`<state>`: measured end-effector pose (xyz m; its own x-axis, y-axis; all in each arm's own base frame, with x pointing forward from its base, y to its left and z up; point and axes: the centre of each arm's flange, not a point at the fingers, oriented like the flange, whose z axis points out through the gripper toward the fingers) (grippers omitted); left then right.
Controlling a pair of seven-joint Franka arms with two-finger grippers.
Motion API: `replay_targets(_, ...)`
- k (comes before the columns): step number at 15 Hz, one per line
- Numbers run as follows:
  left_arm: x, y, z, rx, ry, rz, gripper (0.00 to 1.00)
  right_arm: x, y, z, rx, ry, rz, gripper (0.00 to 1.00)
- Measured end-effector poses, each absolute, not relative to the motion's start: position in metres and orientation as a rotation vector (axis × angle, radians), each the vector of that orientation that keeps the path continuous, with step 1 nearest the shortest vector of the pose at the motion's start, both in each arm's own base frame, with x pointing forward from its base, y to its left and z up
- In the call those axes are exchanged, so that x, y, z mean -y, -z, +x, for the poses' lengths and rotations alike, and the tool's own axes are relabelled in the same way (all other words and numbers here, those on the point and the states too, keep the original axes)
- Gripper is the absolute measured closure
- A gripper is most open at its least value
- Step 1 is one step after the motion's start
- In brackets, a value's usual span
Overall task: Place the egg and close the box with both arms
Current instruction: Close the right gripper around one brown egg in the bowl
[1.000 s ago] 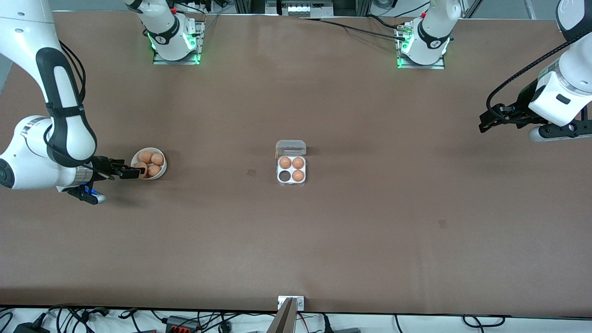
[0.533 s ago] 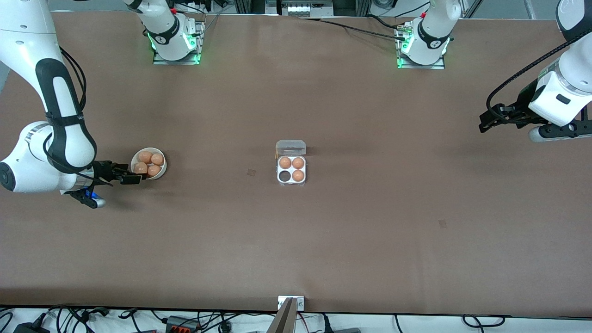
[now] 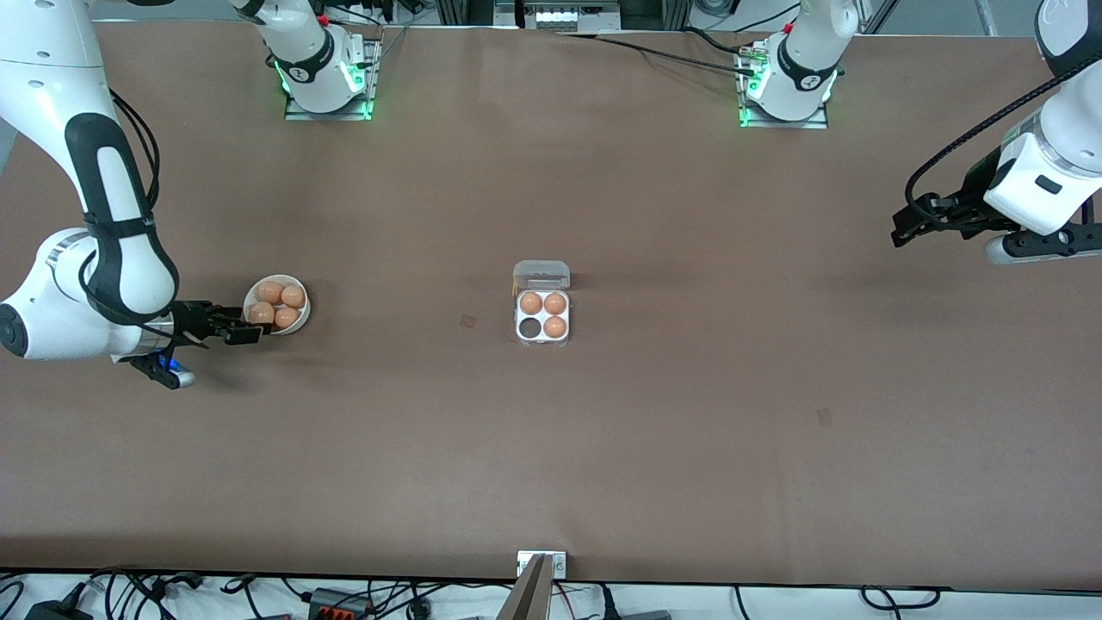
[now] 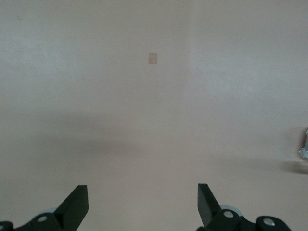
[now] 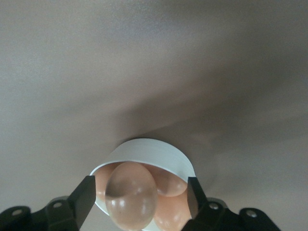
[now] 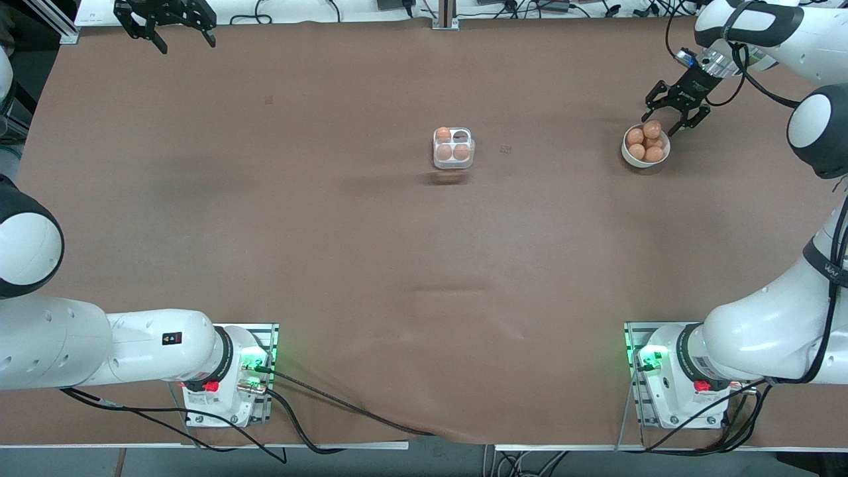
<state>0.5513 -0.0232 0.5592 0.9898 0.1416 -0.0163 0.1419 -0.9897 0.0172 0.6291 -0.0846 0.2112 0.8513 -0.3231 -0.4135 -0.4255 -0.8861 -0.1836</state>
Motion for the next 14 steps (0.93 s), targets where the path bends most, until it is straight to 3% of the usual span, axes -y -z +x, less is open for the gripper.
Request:
replay_targets(8,0.0232,-0.5601,0.5515,-0.222,0.02,3.115,0.0,0.081,-0.2109,0.6266,-0.567,-0.584,-2.745,0.22)
replay_targets(11,0.0232,-0.5611,0.5517,-0.222,0.017,3.115,0.0,0.0808,-0.2113,0.627,-0.568,-0.584,-2.745,0.34)
replay_targets(13,0.0232,-0.5611,0.5517,-0.222,0.017,3.115,0.0,0.0804,-0.2152,0.6301,-0.563,-0.574,-2.747,0.53)
replay_targets(14,0.0232,-0.5611,0.5517,-0.222,0.017,3.115,0.0,0.0793,-0.2194,0.6322,-0.556,-0.578,-2.744,0.53)
